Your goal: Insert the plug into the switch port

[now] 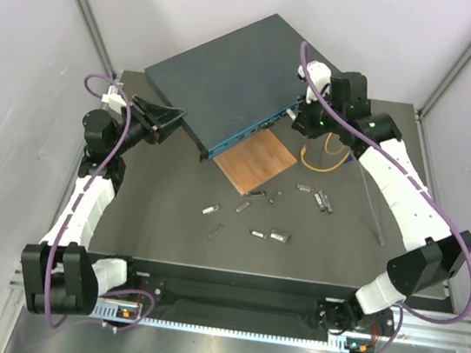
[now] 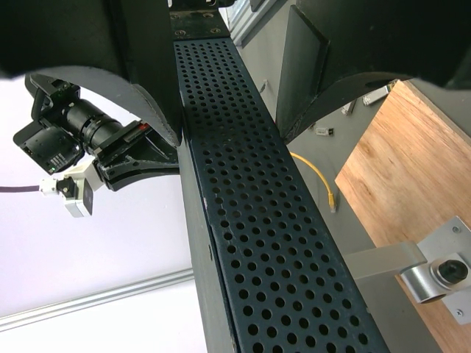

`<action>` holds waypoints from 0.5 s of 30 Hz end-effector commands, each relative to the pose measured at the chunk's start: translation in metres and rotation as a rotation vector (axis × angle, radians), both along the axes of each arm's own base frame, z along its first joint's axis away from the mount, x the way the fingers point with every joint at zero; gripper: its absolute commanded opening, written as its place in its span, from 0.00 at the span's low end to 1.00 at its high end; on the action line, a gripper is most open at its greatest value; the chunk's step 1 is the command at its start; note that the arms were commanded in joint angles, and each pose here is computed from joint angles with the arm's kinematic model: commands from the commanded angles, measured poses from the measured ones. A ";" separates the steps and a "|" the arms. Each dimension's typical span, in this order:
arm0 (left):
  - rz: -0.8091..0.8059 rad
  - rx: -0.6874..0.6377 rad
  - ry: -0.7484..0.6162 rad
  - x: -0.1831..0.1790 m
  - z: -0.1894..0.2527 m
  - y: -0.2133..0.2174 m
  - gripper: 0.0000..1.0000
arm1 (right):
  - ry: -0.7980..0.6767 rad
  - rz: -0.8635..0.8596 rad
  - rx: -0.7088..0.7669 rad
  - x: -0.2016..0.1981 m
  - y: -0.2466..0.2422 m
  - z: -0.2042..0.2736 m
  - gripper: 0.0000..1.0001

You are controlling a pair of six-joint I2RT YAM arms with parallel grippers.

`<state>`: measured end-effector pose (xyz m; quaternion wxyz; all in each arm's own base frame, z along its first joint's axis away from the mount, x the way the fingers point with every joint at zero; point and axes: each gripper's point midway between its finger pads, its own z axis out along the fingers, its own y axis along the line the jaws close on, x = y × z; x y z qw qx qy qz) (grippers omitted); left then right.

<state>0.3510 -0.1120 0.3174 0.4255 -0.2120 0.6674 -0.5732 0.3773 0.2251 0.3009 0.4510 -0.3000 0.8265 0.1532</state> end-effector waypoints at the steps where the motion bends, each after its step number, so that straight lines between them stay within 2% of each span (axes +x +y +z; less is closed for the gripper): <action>1: -0.063 0.068 -0.161 -0.008 0.029 -0.016 0.06 | -0.032 0.065 0.096 0.004 0.021 0.017 0.00; 15: -0.066 0.071 -0.165 -0.009 0.029 -0.016 0.06 | -0.083 0.027 0.122 0.013 0.006 0.019 0.00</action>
